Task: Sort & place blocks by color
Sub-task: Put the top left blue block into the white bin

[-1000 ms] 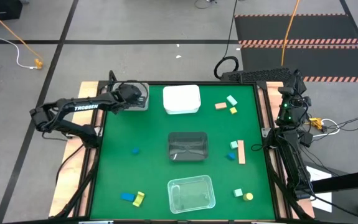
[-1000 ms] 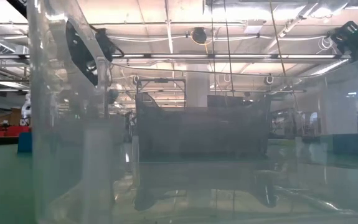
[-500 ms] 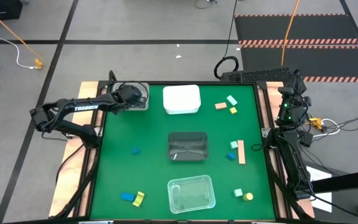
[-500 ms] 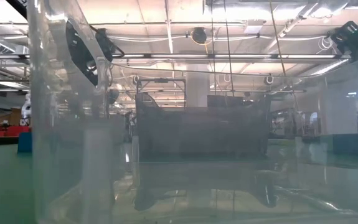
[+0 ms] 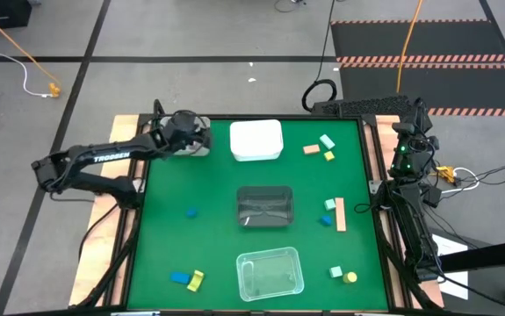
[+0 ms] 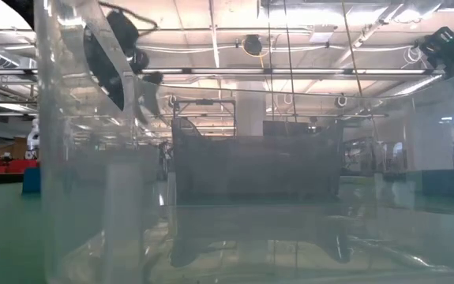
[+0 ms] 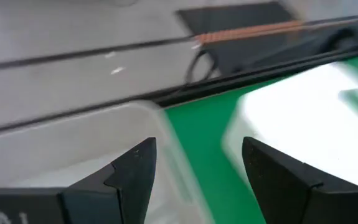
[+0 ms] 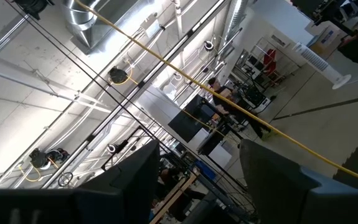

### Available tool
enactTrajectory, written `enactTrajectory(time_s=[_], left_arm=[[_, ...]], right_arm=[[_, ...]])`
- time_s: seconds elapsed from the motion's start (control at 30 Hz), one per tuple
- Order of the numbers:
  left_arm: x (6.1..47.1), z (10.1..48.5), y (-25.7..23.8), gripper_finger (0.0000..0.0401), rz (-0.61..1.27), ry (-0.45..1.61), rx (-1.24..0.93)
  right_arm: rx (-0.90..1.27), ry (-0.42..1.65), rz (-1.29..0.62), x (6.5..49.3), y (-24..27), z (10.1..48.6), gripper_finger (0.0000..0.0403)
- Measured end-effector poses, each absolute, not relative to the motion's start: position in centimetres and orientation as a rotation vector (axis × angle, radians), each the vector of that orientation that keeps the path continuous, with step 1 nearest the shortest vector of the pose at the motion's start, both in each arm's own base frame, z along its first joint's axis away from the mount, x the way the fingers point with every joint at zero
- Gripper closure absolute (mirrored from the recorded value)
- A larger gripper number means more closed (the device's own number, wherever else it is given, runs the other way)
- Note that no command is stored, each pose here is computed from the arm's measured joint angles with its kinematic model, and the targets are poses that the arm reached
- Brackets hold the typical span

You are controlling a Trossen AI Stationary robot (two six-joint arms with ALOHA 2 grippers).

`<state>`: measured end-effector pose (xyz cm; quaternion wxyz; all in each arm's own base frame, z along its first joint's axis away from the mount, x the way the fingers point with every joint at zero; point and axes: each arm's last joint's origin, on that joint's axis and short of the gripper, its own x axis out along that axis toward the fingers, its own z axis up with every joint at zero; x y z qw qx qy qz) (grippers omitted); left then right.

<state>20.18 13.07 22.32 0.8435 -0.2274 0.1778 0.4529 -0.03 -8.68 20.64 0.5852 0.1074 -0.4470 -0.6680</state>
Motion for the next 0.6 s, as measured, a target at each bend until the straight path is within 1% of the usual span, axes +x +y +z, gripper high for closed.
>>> enactTrajectory(time_s=[0.13, 0.23, 0.4, 0.6], left_arm=[[20.5, 24.1, 11.3, 0.0162, 0.794, 0.295, -0.486], [20.9, 24.8, 9.8, 0.0162, 0.7, 0.273, -0.479], [21.6, 25.1, 7.3, 0.0162, 0.587, 0.285, -0.463], [22.2, 24.8, 5.0, 0.0162, 0.499, 0.337, -0.45]], right_arm=[[0.251, -1.043, -1.558, 0.0, -8.7, 20.6, 0.019], [0.251, -1.043, -1.558, 0.0, -8.7, 20.6, 0.019], [0.25, -1.042, -1.558, 0.0, -8.7, 20.6, 0.019], [0.251, -1.042, -1.558, 0.0, -8.7, 20.6, 0.019]])
